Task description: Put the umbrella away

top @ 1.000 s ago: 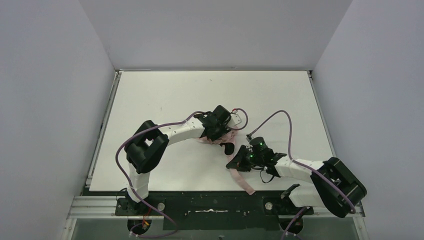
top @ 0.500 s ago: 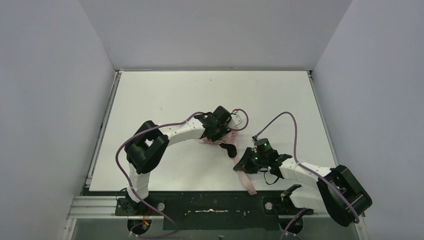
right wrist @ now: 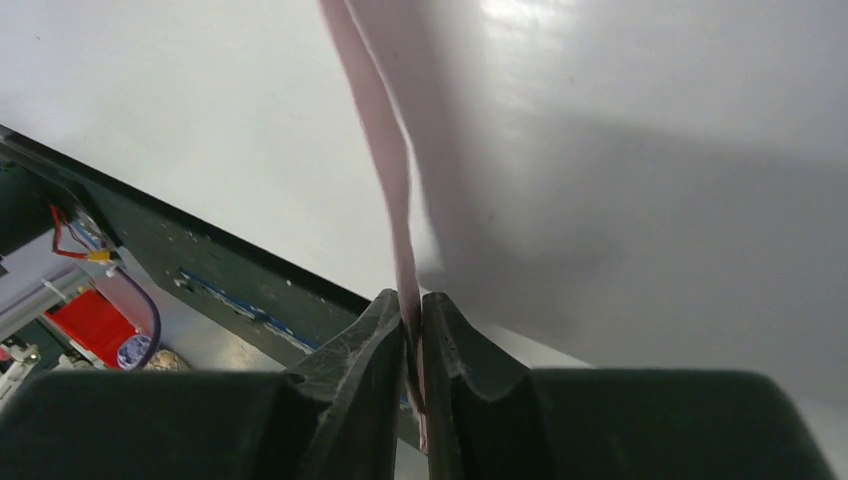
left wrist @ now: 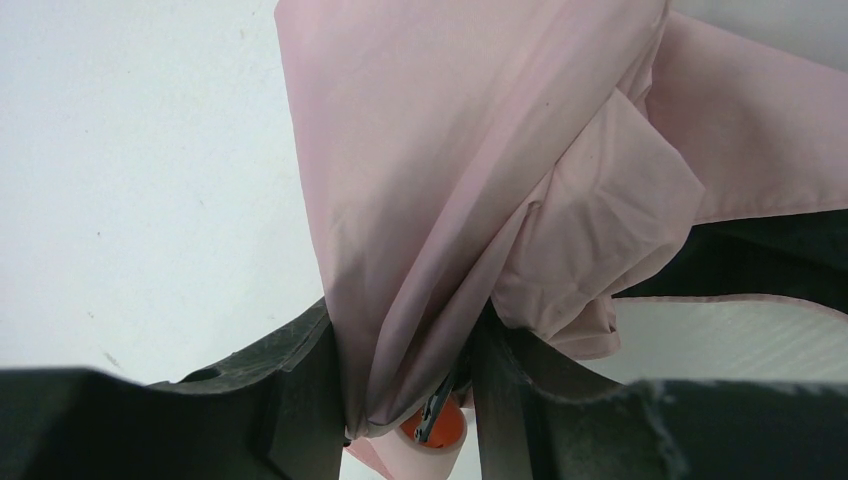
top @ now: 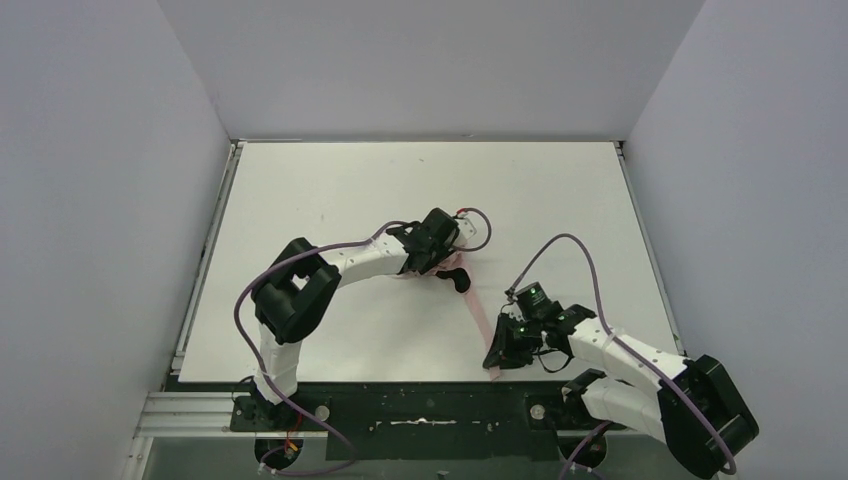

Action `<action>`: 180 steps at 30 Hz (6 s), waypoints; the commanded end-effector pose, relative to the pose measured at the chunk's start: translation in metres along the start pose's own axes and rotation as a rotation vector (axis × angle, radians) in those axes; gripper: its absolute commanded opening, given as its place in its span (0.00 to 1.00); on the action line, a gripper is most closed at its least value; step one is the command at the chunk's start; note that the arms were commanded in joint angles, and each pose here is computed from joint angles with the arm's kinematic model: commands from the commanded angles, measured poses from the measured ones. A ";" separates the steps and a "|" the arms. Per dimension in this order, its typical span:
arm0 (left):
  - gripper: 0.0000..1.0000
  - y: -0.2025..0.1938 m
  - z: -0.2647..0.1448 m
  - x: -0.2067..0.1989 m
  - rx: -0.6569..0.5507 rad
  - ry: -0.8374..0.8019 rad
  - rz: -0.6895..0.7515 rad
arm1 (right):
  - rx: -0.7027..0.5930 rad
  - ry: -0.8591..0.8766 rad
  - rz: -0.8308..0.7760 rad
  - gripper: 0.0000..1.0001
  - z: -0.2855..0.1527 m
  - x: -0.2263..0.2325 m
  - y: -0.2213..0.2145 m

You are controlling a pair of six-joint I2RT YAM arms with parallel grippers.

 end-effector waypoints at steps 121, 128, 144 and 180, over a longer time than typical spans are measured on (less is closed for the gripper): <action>0.00 -0.020 0.010 -0.061 -0.523 0.236 0.767 | -0.092 0.277 -1.481 0.81 -0.060 0.083 0.254; 0.00 -0.020 0.010 -0.064 -0.522 0.235 0.780 | -0.067 0.302 -1.534 0.82 -0.048 0.101 0.261; 0.00 -0.019 0.007 -0.067 -0.526 0.233 0.784 | 0.157 0.281 -1.486 0.80 0.006 0.078 0.251; 0.72 0.019 -0.064 -0.062 -0.669 0.296 0.548 | 0.140 0.051 -1.360 0.06 0.037 0.044 0.259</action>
Point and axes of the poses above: each gripper's point midway between its finger pads, its own z axis out along the fingers, its own x axis along the line the jaws close on, y = z × x, the point moved 6 cm from there along -z, back along the fingers, and after that the axes turned 2 degrees about z, right-handed, at the moved point
